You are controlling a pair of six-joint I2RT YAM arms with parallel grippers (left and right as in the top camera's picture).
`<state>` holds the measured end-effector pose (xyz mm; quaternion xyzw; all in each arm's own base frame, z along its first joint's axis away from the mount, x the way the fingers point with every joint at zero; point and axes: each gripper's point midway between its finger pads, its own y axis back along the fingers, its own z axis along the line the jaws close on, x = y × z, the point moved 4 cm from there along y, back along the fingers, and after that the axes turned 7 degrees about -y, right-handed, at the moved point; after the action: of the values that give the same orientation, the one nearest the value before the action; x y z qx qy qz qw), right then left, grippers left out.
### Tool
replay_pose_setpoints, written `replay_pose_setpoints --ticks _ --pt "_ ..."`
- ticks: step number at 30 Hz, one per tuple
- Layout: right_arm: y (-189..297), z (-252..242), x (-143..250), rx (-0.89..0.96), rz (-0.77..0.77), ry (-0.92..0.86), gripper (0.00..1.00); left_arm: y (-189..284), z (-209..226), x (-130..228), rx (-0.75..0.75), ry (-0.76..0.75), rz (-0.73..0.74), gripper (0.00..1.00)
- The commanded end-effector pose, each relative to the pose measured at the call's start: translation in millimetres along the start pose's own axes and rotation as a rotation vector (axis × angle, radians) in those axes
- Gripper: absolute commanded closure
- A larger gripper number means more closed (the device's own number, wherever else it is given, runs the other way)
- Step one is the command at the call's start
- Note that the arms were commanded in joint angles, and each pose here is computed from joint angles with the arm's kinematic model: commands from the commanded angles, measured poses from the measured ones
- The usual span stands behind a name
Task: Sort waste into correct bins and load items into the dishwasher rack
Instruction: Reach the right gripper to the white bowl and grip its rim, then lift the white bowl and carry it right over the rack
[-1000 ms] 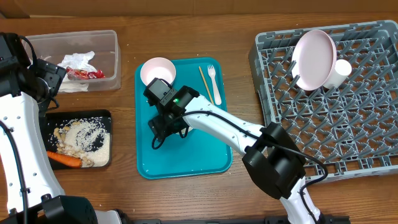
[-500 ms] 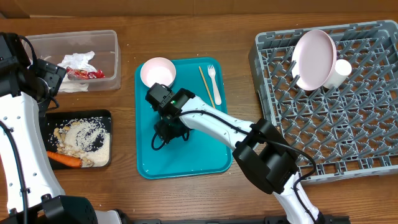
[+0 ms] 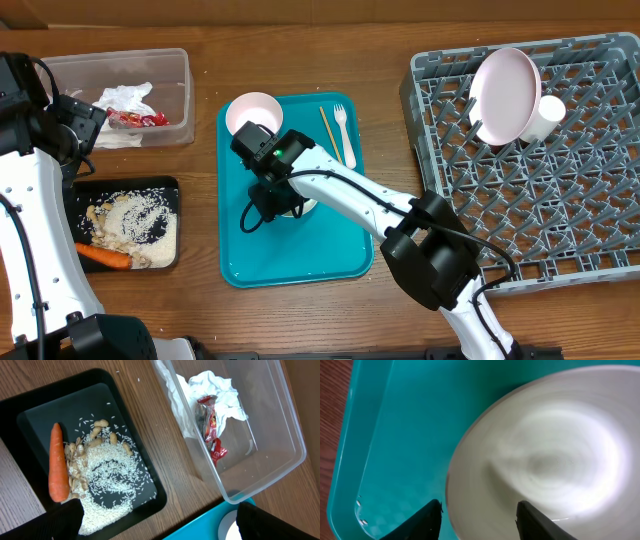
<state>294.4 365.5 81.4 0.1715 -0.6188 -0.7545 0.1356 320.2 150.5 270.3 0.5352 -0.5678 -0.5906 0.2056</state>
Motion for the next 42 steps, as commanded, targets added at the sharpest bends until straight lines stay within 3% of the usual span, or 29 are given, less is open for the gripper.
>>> replay_pose_setpoints --ticks 1,7,10,12,15,18,22,23,24,30,36,42 --pt "6 1 -4 -0.001 -0.014 -0.004 0.51 0 -1 -2 0.000 0.009 -0.005 0.00" --pt "-1 0 4 0.009 0.009 -0.001 0.53 0 -1 -2 0.000 0.009 -0.005 0.00" --pt "1 1 2 0.007 0.002 -0.029 0.59 0 -1 -2 0.000 0.009 -0.005 0.00" --pt "6 0 -2 0.003 -0.006 -0.098 0.73 0 -1 -2 0.000 0.009 -0.005 0.00" --pt "16 3 -6 -0.005 -0.023 -0.111 0.78 0 -1 -2 0.000 0.009 -0.005 0.00" --pt "36 5 -8 -0.013 -0.040 -0.111 0.94 0 -1 -2 0.000 0.009 -0.005 0.00" --pt "81 -3 -15 -0.016 -0.101 -0.131 0.96 0 -1 -2 0.000 0.009 -0.005 0.00" --pt "99 -14 -18 0.011 -0.135 -0.150 0.96 0 -1 -2 0.000 0.009 -0.005 0.00" --pt "152 -47 -24 0.037 -0.215 -0.222 0.96 0 -1 -2 0.000 0.009 -0.005 0.00" --pt "272 -134 -5 -0.081 -0.409 -0.411 0.96 0 -1 -2 0.000 0.009 -0.005 0.00" --pt "343 -211 36 -0.220 -0.549 -0.509 0.96 0 -1 -2 0.000 0.009 -0.005 0.00" --pt "380 -294 93 -0.424 -0.654 -0.603 0.96 0 -1 -2 0.000 0.009 -0.005 0.00"
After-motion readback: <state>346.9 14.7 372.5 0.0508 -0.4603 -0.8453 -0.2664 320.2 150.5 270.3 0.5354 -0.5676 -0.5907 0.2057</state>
